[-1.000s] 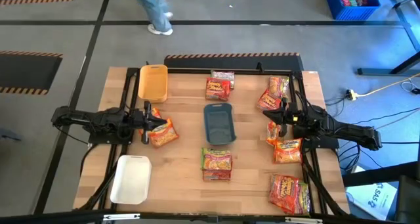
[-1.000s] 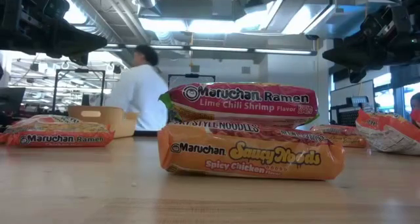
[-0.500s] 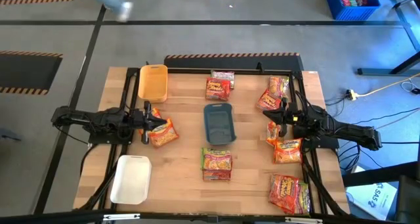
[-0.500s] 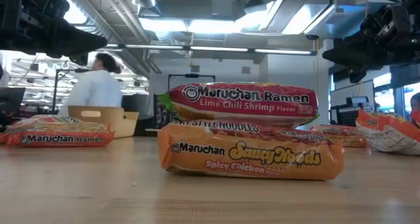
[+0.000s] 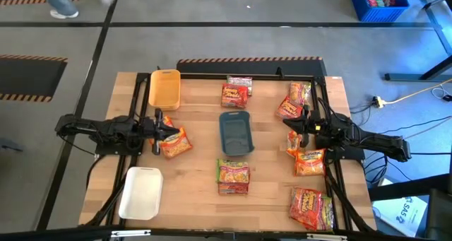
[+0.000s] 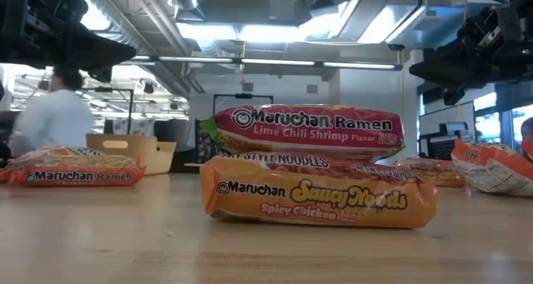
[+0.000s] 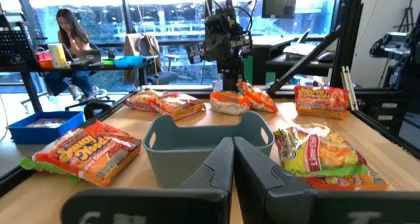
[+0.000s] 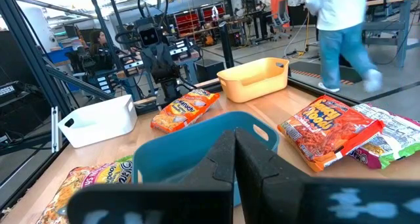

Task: Sort Maruchan noodles
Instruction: Put the green noodle pack into the blue bin

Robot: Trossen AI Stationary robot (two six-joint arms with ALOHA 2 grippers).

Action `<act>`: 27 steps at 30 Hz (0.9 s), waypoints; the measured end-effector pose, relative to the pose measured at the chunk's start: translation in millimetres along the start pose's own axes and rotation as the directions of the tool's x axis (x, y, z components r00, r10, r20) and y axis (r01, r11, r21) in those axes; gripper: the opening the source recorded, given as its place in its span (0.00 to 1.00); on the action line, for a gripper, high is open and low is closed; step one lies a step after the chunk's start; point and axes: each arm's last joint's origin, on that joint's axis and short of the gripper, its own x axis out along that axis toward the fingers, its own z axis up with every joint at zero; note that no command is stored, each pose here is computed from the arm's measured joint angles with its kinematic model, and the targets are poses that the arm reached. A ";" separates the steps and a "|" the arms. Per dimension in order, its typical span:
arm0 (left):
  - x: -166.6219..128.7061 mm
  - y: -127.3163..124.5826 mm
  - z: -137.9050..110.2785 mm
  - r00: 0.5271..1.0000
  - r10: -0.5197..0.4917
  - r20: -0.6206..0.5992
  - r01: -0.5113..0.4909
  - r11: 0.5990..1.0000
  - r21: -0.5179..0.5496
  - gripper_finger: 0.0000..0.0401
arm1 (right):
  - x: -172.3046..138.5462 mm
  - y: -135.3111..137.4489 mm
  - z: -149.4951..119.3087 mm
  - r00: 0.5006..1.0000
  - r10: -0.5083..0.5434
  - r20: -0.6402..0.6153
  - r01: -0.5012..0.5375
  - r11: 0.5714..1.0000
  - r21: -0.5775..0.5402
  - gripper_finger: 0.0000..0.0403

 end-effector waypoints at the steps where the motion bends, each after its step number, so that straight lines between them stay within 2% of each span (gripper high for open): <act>1: 0.0 0.0 1.0 1.000 0.000 0.011 0.000 1.000 -0.002 0.02 | 0.0 0.0 0.1 1.000 0.000 0.000 0.000 1.000 0.000 0.00; 4: -0.1 0.1 4.9 0.999 0.000 0.050 0.001 1.000 -0.024 0.02 | 0.0 0.0 0.1 1.000 0.000 0.000 0.000 1.000 0.000 0.00; 8: -1.1 0.4 14.6 0.989 0.006 0.148 0.017 0.988 -0.152 0.02 | 0.0 0.0 0.0 1.000 0.000 0.000 0.000 1.000 0.000 0.00; 15: -5.8 1.6 33.1 0.941 0.019 0.337 0.056 0.976 -0.210 0.02 | 0.0 0.0 0.1 1.000 0.000 0.001 0.000 1.000 0.000 0.00; 21: -4.5 1.4 36.5 0.930 0.021 0.366 0.061 0.975 -0.213 0.01 | 0.0 0.0 0.5 1.000 -0.002 0.005 0.002 1.000 0.000 0.00; 27: 5.2 -0.5 36.7 0.934 0.021 0.356 0.076 0.964 -0.255 0.00 | -0.3 -2.8 3.6 0.992 -0.112 0.056 0.112 0.994 0.004 0.00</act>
